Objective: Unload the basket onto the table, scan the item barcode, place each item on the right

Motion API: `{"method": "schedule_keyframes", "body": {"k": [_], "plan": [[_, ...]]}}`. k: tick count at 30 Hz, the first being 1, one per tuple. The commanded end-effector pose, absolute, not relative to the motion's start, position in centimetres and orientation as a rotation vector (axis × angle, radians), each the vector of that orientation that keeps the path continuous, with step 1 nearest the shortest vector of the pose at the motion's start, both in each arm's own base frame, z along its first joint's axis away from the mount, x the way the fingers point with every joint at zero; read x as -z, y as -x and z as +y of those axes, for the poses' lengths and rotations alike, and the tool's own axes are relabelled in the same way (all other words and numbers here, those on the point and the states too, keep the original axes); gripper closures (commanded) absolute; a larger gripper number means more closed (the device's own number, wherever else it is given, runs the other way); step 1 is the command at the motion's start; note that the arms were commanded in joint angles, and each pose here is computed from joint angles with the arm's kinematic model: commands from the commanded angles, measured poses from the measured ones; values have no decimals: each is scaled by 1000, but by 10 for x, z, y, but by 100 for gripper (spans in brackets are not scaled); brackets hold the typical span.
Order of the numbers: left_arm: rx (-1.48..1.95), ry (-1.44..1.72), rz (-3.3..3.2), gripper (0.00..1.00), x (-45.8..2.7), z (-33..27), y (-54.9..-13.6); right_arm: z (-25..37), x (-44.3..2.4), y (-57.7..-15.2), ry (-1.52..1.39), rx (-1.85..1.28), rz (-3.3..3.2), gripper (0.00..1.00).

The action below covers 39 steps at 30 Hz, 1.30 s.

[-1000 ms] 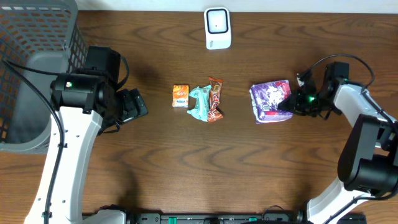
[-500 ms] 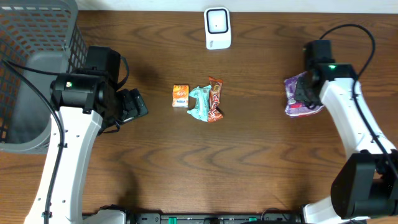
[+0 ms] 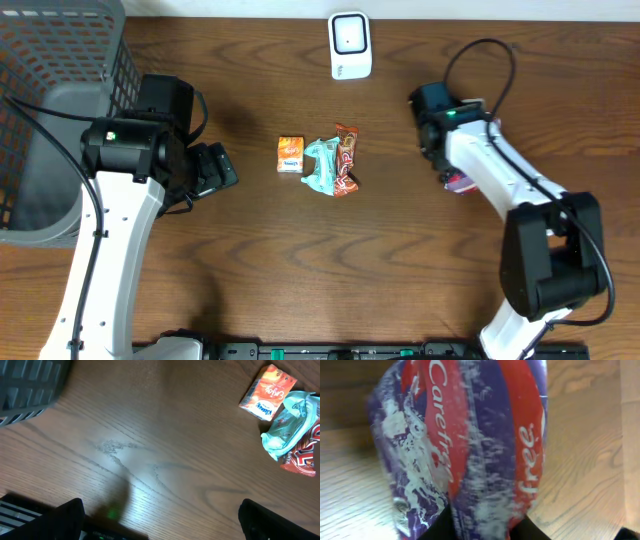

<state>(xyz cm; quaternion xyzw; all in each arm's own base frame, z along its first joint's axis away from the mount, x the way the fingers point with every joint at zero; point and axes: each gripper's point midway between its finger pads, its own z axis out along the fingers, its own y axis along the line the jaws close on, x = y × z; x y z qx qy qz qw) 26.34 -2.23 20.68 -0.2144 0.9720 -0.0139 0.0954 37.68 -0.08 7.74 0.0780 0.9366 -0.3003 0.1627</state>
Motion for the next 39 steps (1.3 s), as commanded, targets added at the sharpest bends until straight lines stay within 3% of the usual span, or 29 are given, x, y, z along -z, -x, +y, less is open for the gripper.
{"method": "schedule_keyframes", "body": {"k": [1,9,11,14,17,22,29,39], "plan": [[30,638,2883,2,-206,-20,-264,33,-64,-376,-176,736,2707,77],[30,637,2883,2,-206,-20,-264,132,-61,-383,-16,296,2756,71],[31,637,2883,2,-206,-21,-264,146,-73,-389,-1,230,2745,57],[31,637,2883,2,-206,-21,-264,157,-95,-398,54,177,2732,47],[30,637,2883,2,-206,-20,-264,159,-120,-407,63,165,2709,22],[30,637,2883,2,-206,-20,-264,139,-157,-426,71,176,2670,3],[30,638,2883,2,-206,-20,-264,75,-153,-433,4,141,2756,1],[30,637,2883,2,-206,-20,-264,19,-121,-407,-57,-399,2901,1]]}}
